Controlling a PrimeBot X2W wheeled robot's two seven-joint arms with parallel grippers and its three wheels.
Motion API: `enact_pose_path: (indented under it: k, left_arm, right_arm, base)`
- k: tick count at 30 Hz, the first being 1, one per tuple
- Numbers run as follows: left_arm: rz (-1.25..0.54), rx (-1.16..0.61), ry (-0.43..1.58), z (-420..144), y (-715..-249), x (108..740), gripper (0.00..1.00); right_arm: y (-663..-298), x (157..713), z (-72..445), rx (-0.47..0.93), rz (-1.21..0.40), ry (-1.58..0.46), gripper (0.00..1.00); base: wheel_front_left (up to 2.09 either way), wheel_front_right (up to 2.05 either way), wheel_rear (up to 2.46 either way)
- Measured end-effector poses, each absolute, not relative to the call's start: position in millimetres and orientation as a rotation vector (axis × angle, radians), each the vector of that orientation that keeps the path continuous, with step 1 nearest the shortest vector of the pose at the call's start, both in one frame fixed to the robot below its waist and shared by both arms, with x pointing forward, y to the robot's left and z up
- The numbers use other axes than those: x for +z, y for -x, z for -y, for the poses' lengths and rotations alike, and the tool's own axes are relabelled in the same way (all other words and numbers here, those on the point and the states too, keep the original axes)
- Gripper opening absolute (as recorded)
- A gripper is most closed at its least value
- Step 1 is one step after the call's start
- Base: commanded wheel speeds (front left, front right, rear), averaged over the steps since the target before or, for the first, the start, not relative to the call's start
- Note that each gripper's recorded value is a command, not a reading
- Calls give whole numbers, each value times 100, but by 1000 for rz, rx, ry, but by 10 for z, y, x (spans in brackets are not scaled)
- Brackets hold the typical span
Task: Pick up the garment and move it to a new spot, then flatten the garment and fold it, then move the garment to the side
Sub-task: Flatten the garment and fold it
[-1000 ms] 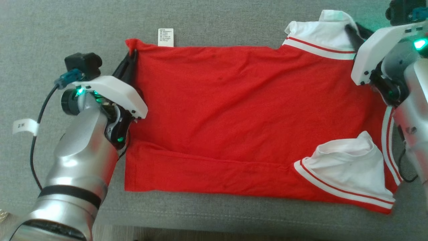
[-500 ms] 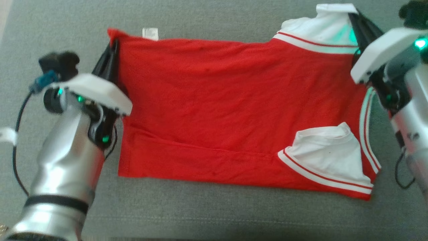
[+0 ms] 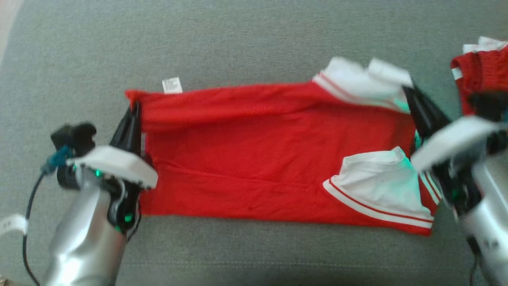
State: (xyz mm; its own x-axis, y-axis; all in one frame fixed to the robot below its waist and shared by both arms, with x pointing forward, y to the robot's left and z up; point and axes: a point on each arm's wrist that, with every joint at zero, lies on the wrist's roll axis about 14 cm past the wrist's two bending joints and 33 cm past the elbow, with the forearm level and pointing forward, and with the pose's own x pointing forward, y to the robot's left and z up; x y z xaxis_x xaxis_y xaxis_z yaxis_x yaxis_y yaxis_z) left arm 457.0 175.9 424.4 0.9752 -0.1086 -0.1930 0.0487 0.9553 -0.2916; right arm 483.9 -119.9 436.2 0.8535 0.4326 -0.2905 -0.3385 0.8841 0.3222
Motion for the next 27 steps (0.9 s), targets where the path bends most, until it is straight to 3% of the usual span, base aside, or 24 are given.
enact_pose_path:
  k: [11, 15, 16, 17, 18, 19, 27]
  left_arm:
    - [-260, -42, 326, -1764, -4358, 4038, 0]
    - [-292, -21, 336, -1792, -4299, 3938, 0]
    - [-303, -17, 338, -1795, -4279, 3906, 0]
    - [-317, -14, 345, -1796, -4259, 3874, 27]
    - [-329, -10, 348, -1796, -4237, 3842, 73]
    - [-337, -1, 349, -1806, -4221, 3817, 100]
    - [-334, 38, 302, -1868, -4058, 3821, 100]
  right_arm:
    - [-4153, 4275, 1369, 327, -387, -417, 0]
    - [-3858, 4102, 1355, 290, -469, -466, 1]
    - [-3811, 4073, 1334, 289, -486, -475, 32]
    - [-3765, 4032, 1321, 286, -508, -475, 100]
    - [-3724, 3995, 1314, 286, -528, -466, 100]
    - [-3703, 3984, 1313, 282, -531, -457, 100]
    - [-3807, 4271, 1322, 280, -400, -383, 100]
  base:
    - [0, 0, 0]
    - [0, 0, 0]
    - [0, 0, 0]
    - [0, 0, 0]
    - [0, 0, 0]
    - [0, 0, 0]
    - [0, 0, 0]
